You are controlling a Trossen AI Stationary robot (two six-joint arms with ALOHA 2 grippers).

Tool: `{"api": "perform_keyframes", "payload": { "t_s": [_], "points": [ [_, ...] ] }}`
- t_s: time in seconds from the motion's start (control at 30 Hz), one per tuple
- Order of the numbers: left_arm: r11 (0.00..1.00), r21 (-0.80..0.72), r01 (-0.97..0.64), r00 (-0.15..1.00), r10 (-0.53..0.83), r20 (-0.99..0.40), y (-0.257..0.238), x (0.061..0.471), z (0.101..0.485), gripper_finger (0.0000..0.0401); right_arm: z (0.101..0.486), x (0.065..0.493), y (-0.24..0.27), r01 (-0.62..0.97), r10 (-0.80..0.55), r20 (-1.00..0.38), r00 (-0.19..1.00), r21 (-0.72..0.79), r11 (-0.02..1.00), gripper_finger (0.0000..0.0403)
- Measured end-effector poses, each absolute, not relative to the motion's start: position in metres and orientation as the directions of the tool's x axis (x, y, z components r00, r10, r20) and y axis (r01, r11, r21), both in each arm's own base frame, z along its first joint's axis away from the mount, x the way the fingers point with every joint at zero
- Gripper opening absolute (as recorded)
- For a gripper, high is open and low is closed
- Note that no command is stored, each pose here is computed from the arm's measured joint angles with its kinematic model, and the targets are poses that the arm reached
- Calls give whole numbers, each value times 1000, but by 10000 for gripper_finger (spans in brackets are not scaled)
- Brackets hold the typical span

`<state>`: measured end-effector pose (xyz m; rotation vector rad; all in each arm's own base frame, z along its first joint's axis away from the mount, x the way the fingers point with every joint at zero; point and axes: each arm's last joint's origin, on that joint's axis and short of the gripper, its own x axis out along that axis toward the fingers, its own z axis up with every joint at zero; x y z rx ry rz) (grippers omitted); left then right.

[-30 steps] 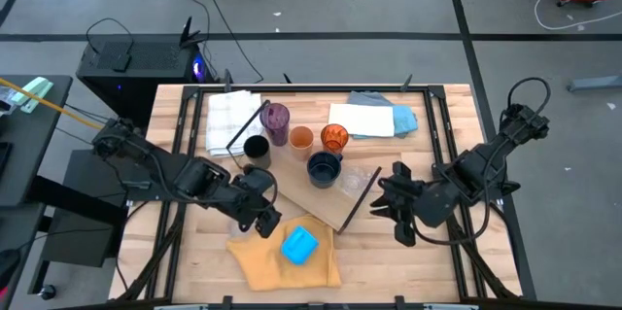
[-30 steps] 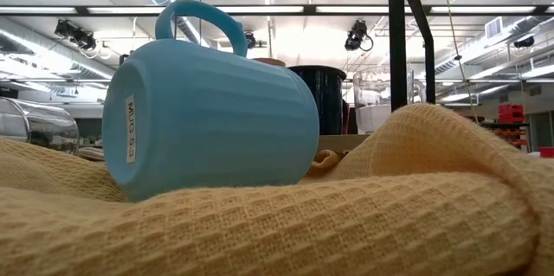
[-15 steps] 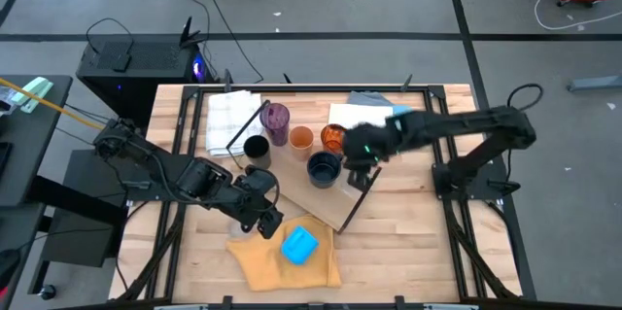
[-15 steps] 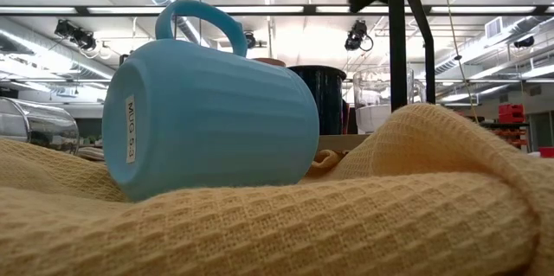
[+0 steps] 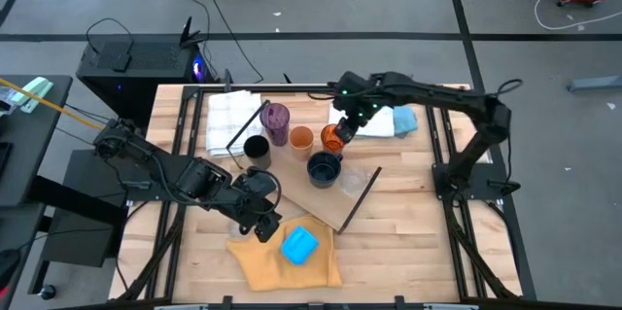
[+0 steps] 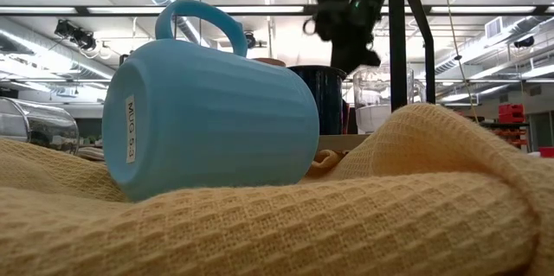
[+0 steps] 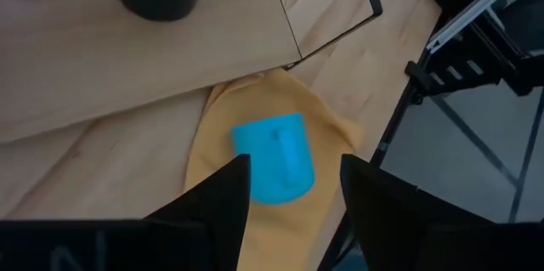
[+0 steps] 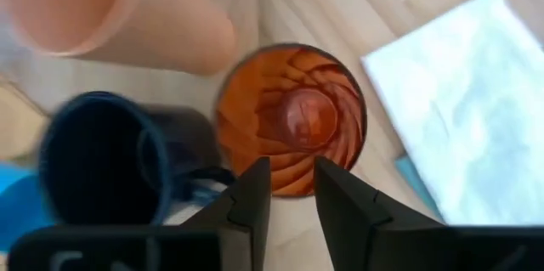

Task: Stack small to large cups/mugs on shelf
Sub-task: Put the orange cup on the shelf

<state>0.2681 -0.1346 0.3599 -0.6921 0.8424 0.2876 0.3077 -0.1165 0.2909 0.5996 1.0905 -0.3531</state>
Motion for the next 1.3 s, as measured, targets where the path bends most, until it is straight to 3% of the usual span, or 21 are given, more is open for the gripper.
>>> {"api": "perform_keyframes", "payload": {
  "t_s": [0.3,0.53,0.67,1.3],
  "points": [
    [771,-425,-474,641,-30,-767,-134,268,360,187,260,323,-133,512,47,-924,378,251,822,162],
    [787,-408,-463,635,-27,-772,-134,267,359,186,282,324,-140,476,-19,-864,504,260,840,213],
    [788,-407,-462,635,-26,-772,-134,267,359,181,288,321,-151,492,-57,-872,486,219,843,233],
    [782,-410,-470,634,-25,-773,-134,267,359,178,248,325,-169,537,-9,-942,334,183,824,255]
  ]
}}
